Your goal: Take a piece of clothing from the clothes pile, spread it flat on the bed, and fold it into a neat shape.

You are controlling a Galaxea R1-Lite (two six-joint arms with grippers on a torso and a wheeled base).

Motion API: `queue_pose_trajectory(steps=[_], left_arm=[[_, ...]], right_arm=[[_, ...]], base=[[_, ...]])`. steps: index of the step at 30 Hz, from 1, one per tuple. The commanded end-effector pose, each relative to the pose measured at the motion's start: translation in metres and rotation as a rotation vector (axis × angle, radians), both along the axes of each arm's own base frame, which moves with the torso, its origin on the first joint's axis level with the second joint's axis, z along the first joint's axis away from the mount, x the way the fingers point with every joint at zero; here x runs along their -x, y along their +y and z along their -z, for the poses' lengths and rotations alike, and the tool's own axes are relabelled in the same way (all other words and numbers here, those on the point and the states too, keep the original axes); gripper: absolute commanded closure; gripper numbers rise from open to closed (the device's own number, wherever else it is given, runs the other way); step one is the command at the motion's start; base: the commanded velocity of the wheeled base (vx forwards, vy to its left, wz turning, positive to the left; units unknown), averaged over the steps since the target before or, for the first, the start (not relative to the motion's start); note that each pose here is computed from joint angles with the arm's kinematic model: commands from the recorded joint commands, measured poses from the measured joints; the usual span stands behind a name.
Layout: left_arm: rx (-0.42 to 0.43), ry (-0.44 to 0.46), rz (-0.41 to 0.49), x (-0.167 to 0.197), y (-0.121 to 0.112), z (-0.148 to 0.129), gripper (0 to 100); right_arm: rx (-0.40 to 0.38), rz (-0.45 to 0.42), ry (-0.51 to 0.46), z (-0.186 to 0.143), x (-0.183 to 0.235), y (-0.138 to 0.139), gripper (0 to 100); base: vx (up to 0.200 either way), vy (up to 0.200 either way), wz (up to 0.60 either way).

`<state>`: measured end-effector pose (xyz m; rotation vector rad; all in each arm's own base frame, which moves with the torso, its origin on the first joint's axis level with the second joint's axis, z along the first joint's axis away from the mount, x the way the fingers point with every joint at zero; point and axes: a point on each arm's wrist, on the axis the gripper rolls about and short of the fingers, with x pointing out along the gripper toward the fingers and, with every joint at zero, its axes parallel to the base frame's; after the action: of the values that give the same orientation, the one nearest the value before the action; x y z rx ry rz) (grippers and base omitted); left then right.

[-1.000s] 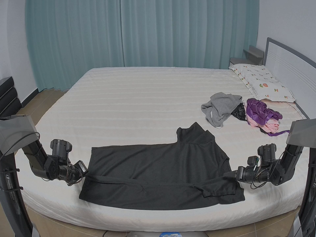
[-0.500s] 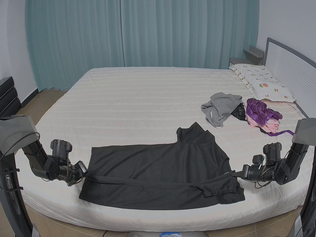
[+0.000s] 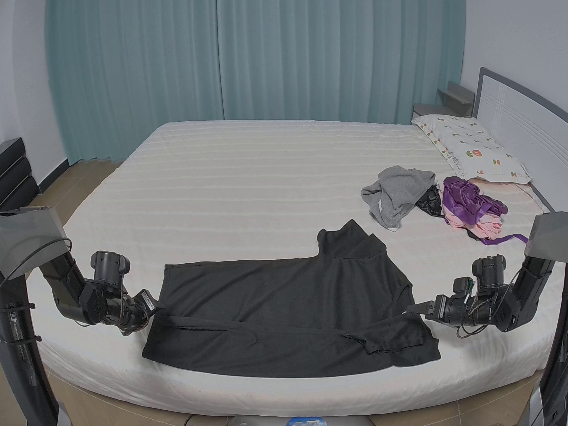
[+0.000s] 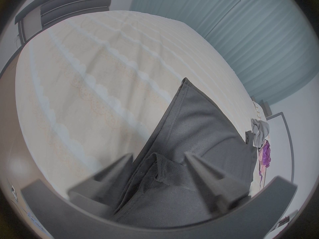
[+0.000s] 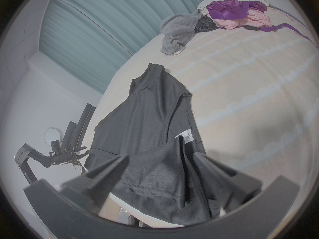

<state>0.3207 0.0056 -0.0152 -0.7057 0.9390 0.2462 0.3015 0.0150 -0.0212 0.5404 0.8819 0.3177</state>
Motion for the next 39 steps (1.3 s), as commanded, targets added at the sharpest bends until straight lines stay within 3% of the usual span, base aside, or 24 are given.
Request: queue_pose_trajectory(steps=[1, 5, 6, 12, 16, 20, 39], left_arm=[[0.011, -0.012, -0.012, 0.0, 0.001, -0.003, 0], [0.023, -0.022, -0.029, 0.001, 0.001, -0.008, 0], [0.036, -0.032, -0.046, 0.006, 0.001, -0.015, 0], [0.048, -0.027, -0.024, 0.034, -0.007, -0.031, 0], [0.072, -0.007, -0.03, 0.04, -0.01, -0.028, 0], [0.093, -0.01, -0.018, 0.039, -0.01, -0.029, 0], [0.131, 0.006, -0.033, 0.035, -0.01, -0.024, 0]], right_arm=[[-0.01, -0.003, -0.066, -0.024, 0.002, 0.003, 0], [-0.04, -0.001, -0.069, -0.032, 0.004, 0.013, 0], [-0.081, 0.02, -0.034, -0.037, 0.01, 0.023, 0], [-0.05, -0.006, 0.07, -0.03, 0.05, 0.046, 0], [-0.081, 0.017, 0.12, -0.021, 0.056, 0.062, 0], [-0.066, 0.075, 0.102, -0.009, 0.051, 0.068, 0], [-0.048, 0.228, 0.063, 0.02, 0.029, 0.069, 0]], base=[[0.0, 0.0, 0.0], [0.0, 0.0, 0.0], [0.0, 0.0, 0.0], [-0.033, 0.0, 0.0], [-0.2, 0.0, 0.0], [-0.2, 0.0, 0.0], [0.0, 0.0, 0.0]])
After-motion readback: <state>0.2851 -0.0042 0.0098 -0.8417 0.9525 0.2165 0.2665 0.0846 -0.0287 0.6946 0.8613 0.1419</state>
